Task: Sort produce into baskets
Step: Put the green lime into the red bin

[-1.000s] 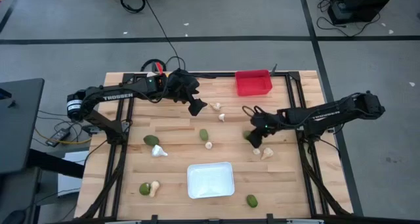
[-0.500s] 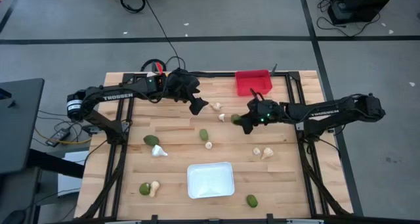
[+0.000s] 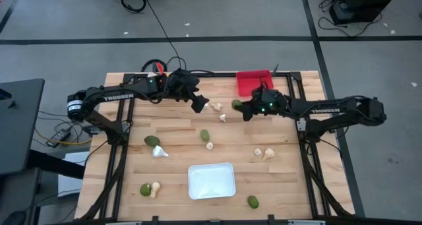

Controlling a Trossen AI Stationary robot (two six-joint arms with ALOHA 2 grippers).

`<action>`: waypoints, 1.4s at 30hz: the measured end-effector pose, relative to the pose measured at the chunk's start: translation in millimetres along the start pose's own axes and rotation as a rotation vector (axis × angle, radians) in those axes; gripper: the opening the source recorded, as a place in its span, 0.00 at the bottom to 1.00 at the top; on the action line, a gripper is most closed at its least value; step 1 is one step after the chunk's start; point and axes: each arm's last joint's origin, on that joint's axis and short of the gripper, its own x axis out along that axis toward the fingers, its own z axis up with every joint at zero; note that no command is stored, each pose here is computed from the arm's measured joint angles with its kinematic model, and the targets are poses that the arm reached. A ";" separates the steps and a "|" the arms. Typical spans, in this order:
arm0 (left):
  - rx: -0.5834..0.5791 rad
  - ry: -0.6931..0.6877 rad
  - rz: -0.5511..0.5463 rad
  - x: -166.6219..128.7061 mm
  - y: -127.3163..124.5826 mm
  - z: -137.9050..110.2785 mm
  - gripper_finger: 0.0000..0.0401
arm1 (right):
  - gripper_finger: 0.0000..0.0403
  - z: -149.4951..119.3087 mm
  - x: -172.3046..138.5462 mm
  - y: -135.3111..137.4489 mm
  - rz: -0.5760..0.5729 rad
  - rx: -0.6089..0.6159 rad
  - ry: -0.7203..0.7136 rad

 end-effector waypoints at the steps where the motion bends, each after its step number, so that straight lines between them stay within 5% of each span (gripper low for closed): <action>1: -0.001 -0.003 0.007 0.0 0.2 0.1 0.97 | 0.49 3.8 0.2 -1.7 0.001 0.006 -0.023; 10: -0.033 -0.099 -0.005 0.0 2.3 10.7 0.97 | 0.49 33.3 0.2 -28.6 -0.048 0.037 -0.155; 22: -0.082 -0.144 0.046 0.3 25.0 21.9 0.97 | 0.49 57.7 32.8 -79.7 -0.104 0.141 -0.116; 42: -0.031 -0.066 0.146 0.7 33.7 14.3 0.97 | 0.49 88.8 33.7 -108.5 -0.577 0.031 -0.073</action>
